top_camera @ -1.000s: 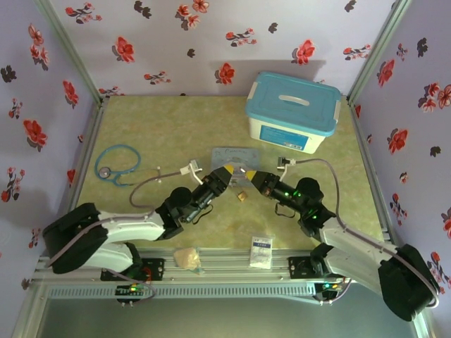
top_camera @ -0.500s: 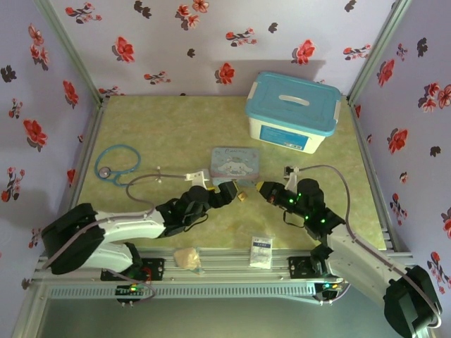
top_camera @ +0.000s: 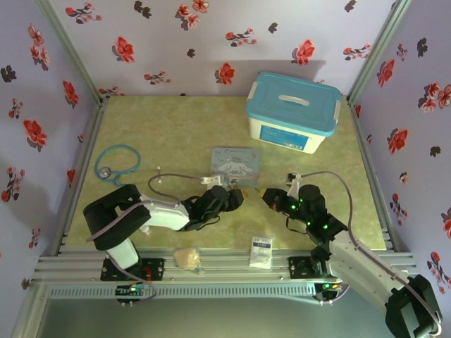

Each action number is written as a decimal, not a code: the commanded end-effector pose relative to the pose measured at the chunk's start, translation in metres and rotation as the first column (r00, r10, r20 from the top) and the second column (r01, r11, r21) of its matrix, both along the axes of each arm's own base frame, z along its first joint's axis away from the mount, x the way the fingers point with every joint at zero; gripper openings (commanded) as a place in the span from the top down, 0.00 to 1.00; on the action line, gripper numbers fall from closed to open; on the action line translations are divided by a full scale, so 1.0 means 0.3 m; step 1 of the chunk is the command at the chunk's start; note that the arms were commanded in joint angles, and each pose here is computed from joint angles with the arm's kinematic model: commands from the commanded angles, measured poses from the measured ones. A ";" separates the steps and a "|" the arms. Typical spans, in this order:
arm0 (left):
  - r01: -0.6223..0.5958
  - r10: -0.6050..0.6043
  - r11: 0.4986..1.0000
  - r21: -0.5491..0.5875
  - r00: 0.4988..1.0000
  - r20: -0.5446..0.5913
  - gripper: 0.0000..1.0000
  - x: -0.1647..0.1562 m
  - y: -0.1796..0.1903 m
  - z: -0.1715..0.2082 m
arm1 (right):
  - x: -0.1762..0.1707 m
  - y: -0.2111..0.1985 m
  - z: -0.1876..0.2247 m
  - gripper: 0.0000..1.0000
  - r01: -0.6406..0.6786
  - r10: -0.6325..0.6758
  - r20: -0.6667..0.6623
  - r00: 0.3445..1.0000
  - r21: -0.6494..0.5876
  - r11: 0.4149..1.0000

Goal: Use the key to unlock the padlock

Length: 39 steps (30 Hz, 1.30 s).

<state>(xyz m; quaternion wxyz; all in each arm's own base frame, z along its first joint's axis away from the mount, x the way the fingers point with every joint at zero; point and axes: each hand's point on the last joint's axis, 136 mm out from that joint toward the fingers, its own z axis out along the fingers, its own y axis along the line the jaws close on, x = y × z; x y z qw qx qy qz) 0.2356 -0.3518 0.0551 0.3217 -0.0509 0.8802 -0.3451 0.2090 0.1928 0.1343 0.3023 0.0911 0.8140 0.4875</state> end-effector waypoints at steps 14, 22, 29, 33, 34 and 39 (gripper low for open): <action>-0.019 0.017 0.996 0.086 0.999 0.030 0.44 0.048 -0.056 -0.106 | -0.002 -0.028 -0.027 1.00 0.031 -0.031 -0.001 1.000 -0.019 0.999; -0.022 0.019 0.993 0.112 0.999 0.033 0.57 0.067 -0.082 -0.138 | -0.008 -0.036 -0.045 1.00 0.042 -0.042 -0.013 0.999 -0.015 0.999; -0.012 0.009 0.991 0.132 1.000 0.026 0.75 0.064 -0.087 -0.167 | -0.011 -0.042 -0.062 1.00 0.051 -0.052 -0.020 0.998 -0.014 0.999; 0.010 -0.015 0.987 0.158 0.999 0.033 0.78 0.062 -0.101 -0.155 | -0.014 -0.046 -0.090 1.00 0.057 -0.057 -0.040 0.998 -0.020 0.998; 0.015 -0.021 0.985 0.170 0.999 0.032 0.76 0.060 -0.105 -0.155 | -0.015 -0.046 -0.106 1.00 0.056 -0.057 -0.054 0.997 -0.028 0.998; 0.035 -0.037 0.983 0.180 0.999 0.010 0.76 0.051 -0.123 -0.177 | -0.009 -0.052 -0.194 1.00 0.033 -0.041 -0.138 0.990 -0.064 0.997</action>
